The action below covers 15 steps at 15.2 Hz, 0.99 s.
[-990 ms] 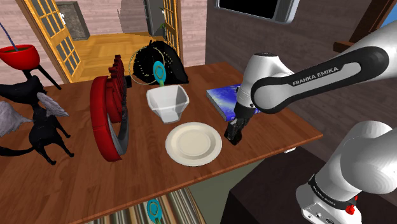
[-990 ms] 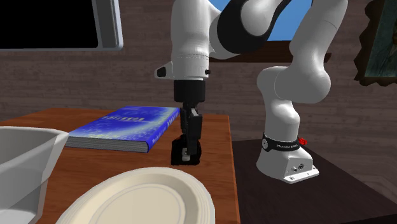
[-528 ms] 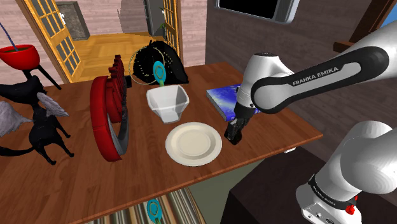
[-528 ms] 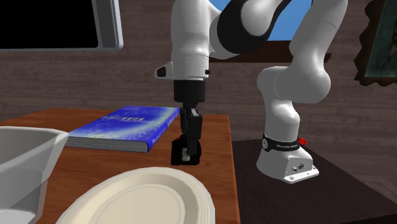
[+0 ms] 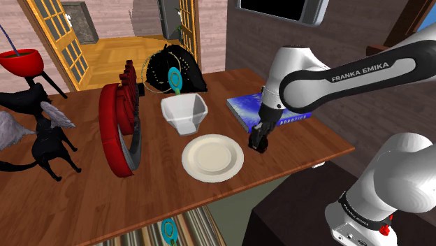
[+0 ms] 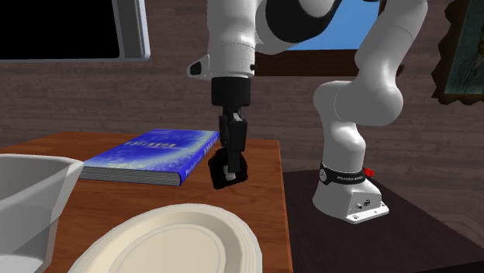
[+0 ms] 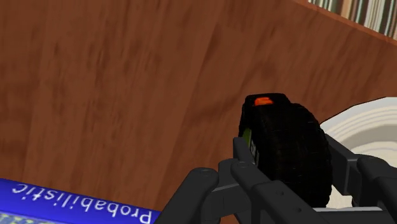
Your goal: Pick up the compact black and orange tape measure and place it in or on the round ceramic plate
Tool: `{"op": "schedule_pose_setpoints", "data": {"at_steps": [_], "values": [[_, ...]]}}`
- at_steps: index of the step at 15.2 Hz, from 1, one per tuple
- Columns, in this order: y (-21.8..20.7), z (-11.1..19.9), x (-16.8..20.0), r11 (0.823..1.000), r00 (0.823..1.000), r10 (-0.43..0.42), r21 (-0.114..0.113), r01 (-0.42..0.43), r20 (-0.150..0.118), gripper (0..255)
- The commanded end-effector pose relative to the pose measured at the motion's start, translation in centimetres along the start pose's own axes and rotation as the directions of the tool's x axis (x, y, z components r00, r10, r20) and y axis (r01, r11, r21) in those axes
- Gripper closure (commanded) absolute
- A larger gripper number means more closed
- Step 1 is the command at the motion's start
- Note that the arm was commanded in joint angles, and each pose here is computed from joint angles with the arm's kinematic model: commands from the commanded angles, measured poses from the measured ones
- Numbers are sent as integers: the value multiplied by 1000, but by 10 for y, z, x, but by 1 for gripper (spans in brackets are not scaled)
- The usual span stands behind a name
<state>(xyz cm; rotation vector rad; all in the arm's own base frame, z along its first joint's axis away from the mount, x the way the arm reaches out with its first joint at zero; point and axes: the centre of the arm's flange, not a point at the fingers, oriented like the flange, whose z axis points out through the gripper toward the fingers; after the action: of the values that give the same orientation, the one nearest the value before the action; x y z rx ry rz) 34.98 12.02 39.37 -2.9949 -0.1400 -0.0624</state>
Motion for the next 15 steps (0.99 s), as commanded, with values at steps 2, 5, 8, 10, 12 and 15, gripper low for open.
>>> {"op": "schedule_pose_setpoints", "data": {"at_steps": [2, 5, 8, 10, 12, 15], "values": [[-2, -16, 1, 1000, 1000, 0, 0, 0, 0, 255], [-4, -32, 1, 1000, 1000, 0, 0, 0, 0, 255], [-6, -47, 2, 1000, 1000, 0, 0, 0, 0, 255], [-17, -49, 10, 1000, 1000, 0, 0, 0, 0, 255], [-38, -46, 26, 1000, 1000, 0, 0, 0, 0, 255], [-70, -43, 49, 1000, 1000, 0, 0, 0, 0, 255]]}}
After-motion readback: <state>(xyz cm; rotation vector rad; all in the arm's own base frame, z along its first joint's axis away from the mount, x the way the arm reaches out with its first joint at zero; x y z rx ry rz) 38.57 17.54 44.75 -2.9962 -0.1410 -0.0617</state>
